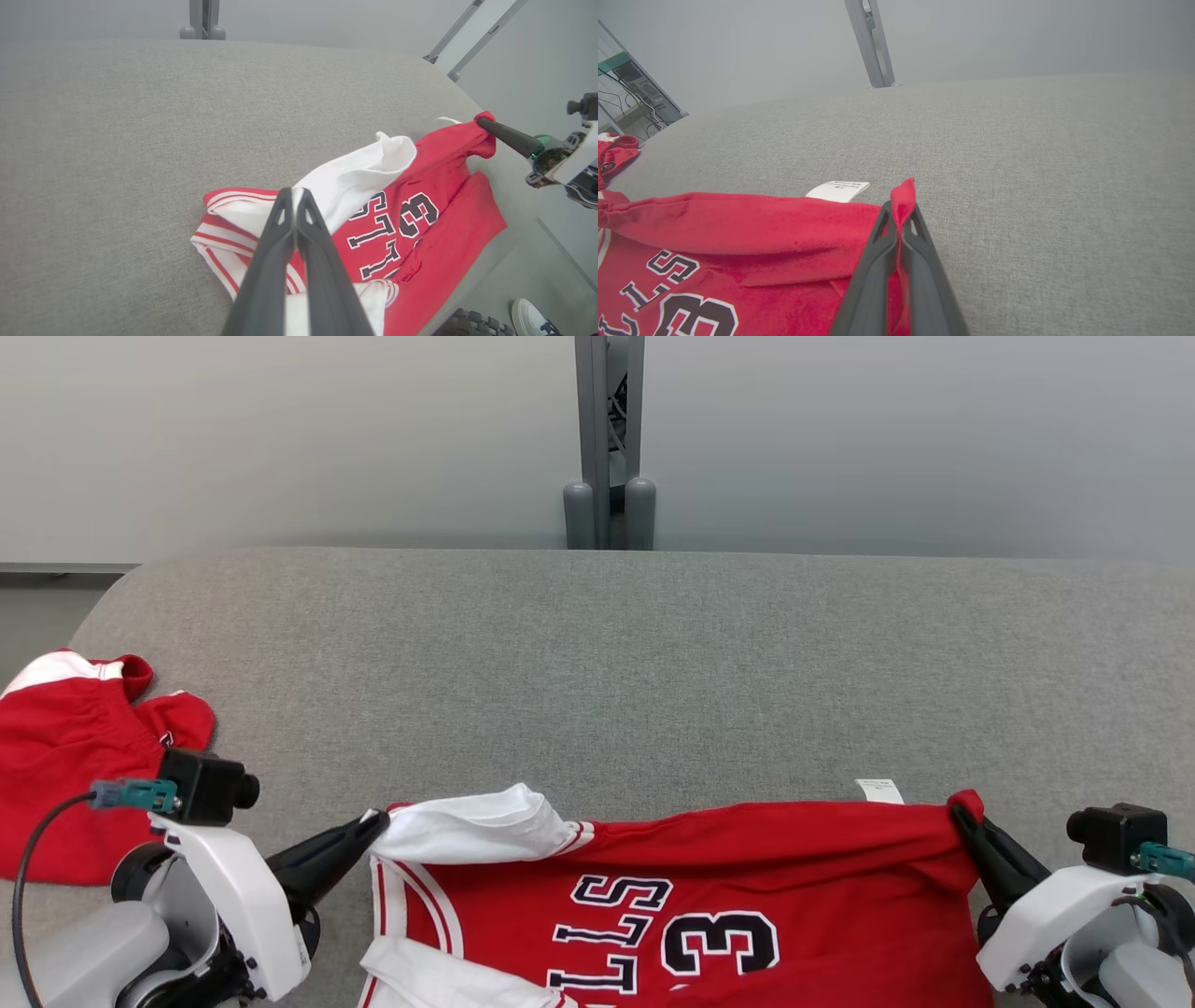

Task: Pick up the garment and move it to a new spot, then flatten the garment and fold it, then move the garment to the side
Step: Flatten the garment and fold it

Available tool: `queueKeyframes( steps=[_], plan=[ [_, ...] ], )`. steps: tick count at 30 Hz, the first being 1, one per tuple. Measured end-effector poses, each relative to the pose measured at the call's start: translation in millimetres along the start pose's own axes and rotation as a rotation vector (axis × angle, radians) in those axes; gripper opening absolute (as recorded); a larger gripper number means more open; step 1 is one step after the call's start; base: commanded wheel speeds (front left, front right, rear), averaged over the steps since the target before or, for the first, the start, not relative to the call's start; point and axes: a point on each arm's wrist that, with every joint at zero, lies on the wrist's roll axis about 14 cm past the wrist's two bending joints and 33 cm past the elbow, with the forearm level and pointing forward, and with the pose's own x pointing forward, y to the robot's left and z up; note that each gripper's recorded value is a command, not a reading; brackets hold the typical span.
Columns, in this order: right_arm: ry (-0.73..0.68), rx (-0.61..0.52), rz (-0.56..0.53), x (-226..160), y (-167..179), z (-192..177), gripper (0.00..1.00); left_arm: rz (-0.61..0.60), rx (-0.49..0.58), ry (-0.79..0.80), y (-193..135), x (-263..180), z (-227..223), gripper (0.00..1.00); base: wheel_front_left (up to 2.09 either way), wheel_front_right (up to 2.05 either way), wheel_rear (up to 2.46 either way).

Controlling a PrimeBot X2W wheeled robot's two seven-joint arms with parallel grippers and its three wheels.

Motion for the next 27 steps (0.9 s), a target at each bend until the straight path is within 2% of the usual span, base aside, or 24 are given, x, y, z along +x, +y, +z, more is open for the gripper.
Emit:
queueKeyframes(
  steps=[14,27],
  plan=[
    [0.062,0.002,0.063,-21,16,-22,0.0,-0.024,-0.041,0.112,-24,-23,-41,0.0,0.0,0.0,0.0],
    [0.152,-0.025,0.065,-32,8,-43,0.0,-0.026,-0.075,0.241,-31,-36,-70,0.0,0.0,0.0,0.0]
  ],
)
